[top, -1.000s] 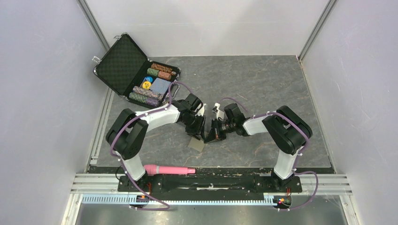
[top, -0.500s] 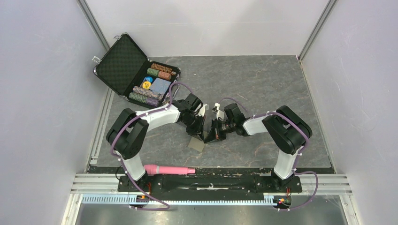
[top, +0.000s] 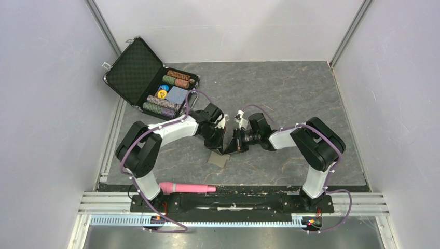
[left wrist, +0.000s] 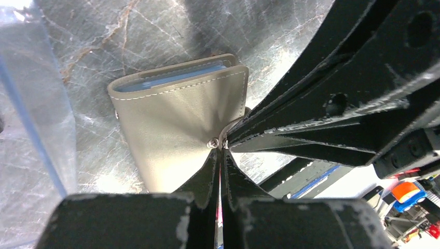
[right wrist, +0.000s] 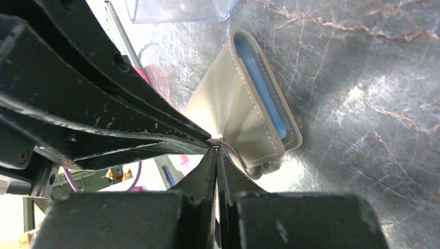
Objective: Put the credit cards into the card holder
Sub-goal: Close the card holder at the center of the board.
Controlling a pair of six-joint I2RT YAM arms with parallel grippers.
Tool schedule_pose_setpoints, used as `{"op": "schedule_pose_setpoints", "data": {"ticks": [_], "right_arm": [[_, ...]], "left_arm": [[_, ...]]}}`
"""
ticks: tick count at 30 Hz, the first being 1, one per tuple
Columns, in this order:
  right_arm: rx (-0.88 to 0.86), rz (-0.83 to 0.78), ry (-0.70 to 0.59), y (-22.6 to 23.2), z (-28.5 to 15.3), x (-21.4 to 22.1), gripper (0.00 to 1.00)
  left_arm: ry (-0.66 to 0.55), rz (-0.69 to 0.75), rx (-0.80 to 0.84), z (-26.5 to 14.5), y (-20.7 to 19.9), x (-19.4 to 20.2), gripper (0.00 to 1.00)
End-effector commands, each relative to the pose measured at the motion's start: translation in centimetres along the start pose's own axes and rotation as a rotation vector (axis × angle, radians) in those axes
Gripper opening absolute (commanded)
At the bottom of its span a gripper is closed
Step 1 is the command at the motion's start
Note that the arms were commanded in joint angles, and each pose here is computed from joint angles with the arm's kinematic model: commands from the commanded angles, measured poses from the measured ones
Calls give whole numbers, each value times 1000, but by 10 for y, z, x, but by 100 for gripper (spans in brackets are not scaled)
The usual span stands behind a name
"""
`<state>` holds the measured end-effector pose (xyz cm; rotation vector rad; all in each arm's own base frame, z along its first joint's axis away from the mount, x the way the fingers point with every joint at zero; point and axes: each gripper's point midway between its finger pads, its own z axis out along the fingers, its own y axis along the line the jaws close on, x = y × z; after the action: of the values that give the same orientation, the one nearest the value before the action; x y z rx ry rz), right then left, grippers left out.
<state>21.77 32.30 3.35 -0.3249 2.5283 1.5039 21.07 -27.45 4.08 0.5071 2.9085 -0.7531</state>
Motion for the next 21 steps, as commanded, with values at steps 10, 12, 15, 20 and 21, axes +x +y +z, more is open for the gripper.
{"op": "schedule_pose_setpoints", "data": {"ticks": [10, 12, 15, 20, 21], "right_arm": [[-80, -77, -58, 25, -1, -16, 0], [-81, -74, -50, 25, 0, -14, 0], [-73, -68, -38, 22, 2, -12, 0], [-54, -62, -16, 16, 6, -8, 0], [-51, -61, -11, 15, 7, -8, 0]], "left_arm": [[-81, 54, -57, -12, 2, -19, 2], [-76, 51, -65, -11, 4, -18, 2], [-80, 47, -82, -12, 7, -18, 2], [-72, 45, -108, -10, 12, -16, 2], [-69, 45, -114, -10, 13, -15, 2]]}}
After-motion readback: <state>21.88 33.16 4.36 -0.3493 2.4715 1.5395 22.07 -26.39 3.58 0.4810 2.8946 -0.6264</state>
